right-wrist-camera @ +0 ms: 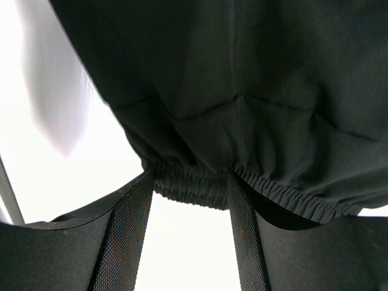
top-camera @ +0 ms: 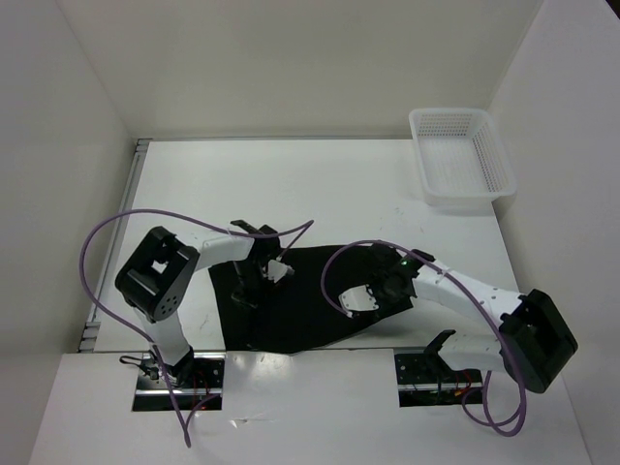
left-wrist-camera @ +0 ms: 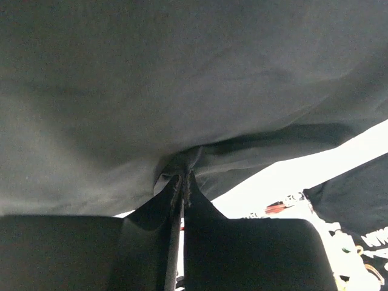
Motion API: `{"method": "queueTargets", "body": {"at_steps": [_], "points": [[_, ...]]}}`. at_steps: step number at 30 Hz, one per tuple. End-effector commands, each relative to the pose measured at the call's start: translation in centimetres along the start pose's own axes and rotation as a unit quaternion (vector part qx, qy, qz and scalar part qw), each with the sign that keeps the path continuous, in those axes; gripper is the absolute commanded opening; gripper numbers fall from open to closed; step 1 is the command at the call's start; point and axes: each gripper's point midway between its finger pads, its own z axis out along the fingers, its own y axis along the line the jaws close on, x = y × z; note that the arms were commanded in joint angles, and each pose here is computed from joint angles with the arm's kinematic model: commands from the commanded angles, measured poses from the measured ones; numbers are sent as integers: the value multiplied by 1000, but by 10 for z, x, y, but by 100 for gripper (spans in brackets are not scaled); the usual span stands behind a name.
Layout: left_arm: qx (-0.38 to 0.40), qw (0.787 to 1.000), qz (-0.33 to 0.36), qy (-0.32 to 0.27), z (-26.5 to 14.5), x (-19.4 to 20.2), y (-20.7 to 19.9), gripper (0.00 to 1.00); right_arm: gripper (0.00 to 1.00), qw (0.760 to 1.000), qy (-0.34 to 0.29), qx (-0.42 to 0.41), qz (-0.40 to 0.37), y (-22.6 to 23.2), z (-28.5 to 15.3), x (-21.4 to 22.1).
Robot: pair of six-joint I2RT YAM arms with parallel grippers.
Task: Fold and stack the shorts
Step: Fold the shorts
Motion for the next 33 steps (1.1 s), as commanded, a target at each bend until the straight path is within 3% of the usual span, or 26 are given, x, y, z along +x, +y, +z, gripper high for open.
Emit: {"method": "queueTargets", "body": {"at_steps": [1, 6, 14, 19, 24, 26, 28, 29, 33], "points": [[2, 999, 18, -34, -23, -5, -11, 0, 58, 999, 13, 28, -16, -13, -22, 3], [0, 995, 25, -92, -59, -13, -17, 0, 59, 998, 3, 39, -39, -8, -30, -8], [5, 995, 27, -97, -66, -6, -22, 0, 59, 999, 17, 25, -18, 3, -16, -7], [-8, 990, 34, -133, -72, -22, -16, 0, 58, 996, 42, 28, -73, 10, 4, -12], [-8, 988, 22, -150, -80, -22, -11, 0, 54, 995, 66, 16, -75, 24, 16, 2], [-12, 987, 18, -157, -83, -22, -7, 0, 42, 994, 75, 29, -80, 22, 20, 7], [-18, 986, 10, -165, -87, -22, -2, 0, 24, 995, 68, 43, -58, 20, 23, 4], [-18, 986, 10, -165, -87, -22, -2, 0, 10, 995, 65, 49, -53, 17, 23, 3], [-42, 981, 0, -188, -101, -26, 9, 0, 1, 994, 28, 106, -25, -9, 3, -15]]}}
